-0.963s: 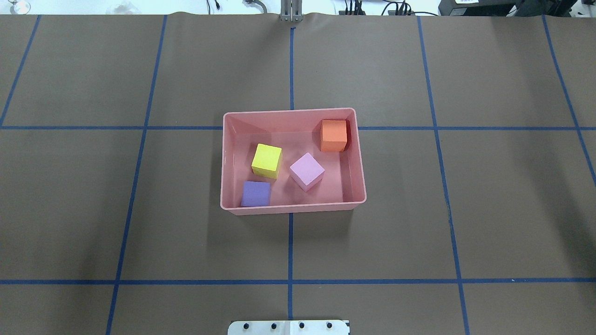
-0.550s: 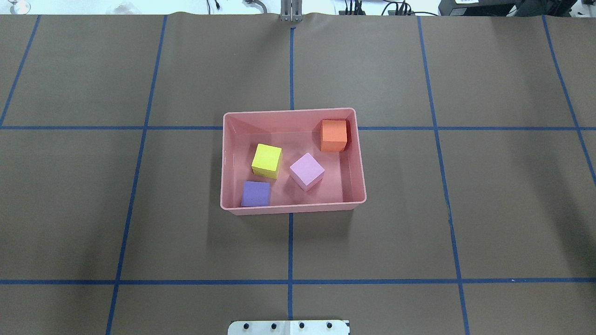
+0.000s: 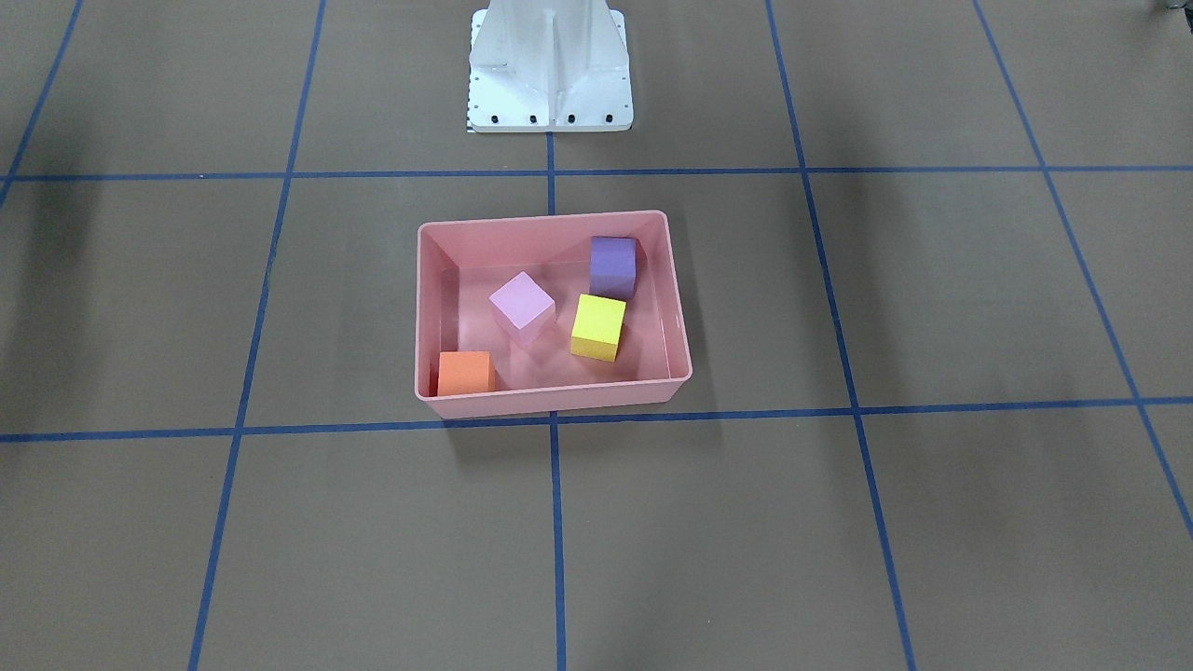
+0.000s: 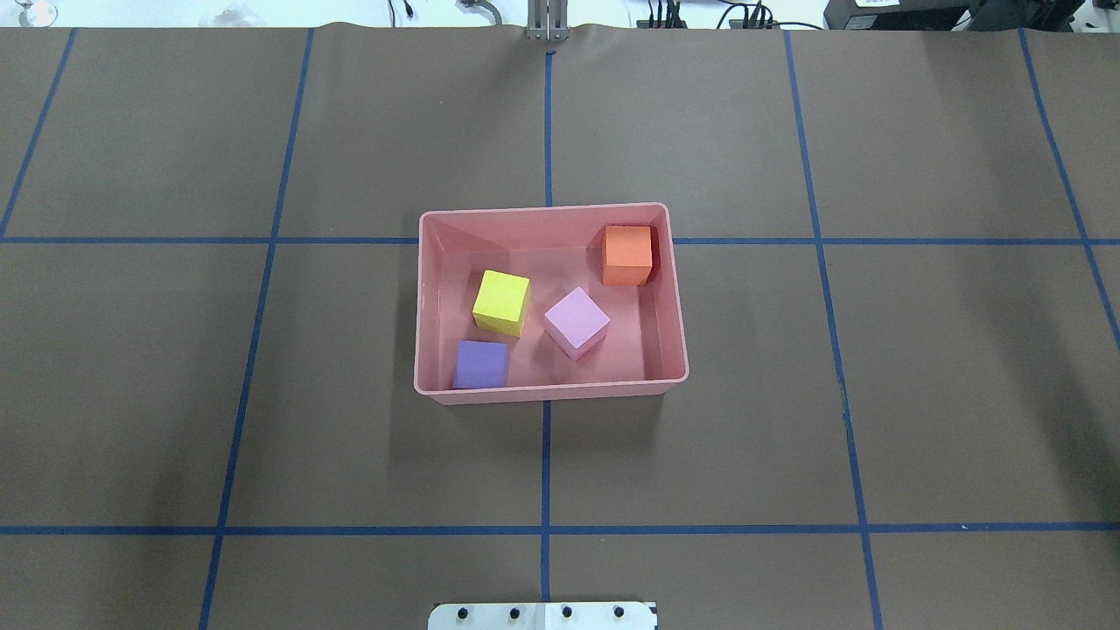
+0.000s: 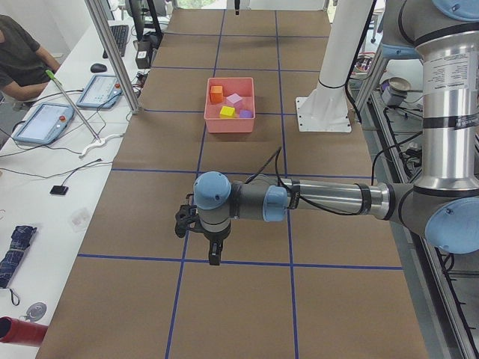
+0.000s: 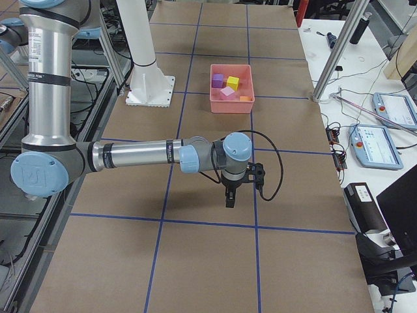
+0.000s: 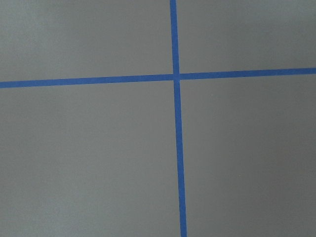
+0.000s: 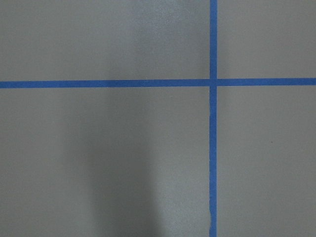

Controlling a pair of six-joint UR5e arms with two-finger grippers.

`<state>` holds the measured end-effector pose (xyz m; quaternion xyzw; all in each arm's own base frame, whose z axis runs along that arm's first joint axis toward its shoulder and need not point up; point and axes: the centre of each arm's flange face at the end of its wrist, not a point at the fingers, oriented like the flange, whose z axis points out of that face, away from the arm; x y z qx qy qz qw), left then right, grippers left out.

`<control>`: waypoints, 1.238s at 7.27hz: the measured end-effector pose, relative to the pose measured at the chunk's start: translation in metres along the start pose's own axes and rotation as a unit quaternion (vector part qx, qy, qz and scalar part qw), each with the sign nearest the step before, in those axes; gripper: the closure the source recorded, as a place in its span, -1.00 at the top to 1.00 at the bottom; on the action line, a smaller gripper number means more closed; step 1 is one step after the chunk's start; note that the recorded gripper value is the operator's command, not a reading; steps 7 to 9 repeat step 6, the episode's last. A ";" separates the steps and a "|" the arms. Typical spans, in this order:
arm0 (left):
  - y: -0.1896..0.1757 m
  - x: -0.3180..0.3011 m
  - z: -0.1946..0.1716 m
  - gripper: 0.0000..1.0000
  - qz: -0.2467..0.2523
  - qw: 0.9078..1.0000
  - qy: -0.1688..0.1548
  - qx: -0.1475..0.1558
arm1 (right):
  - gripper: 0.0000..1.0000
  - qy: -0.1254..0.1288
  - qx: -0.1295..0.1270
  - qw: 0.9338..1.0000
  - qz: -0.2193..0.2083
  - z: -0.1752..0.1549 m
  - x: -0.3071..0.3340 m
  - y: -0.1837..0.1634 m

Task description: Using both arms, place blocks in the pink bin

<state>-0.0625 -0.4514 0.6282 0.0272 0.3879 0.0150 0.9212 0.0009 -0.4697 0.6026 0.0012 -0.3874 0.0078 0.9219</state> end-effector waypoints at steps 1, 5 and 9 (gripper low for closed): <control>0.000 0.000 0.000 0.99 0.000 1.000 0.000 0.000 | 1.00 0.000 0.002 1.000 0.000 -0.001 -0.002 -0.002; -0.002 0.002 -0.001 0.99 0.002 1.000 0.001 0.001 | 1.00 -0.002 0.003 1.000 0.001 -0.002 -0.005 -0.006; -0.002 0.002 -0.001 0.99 0.002 1.000 0.001 0.001 | 1.00 -0.002 0.002 1.000 0.001 -0.001 -0.005 -0.006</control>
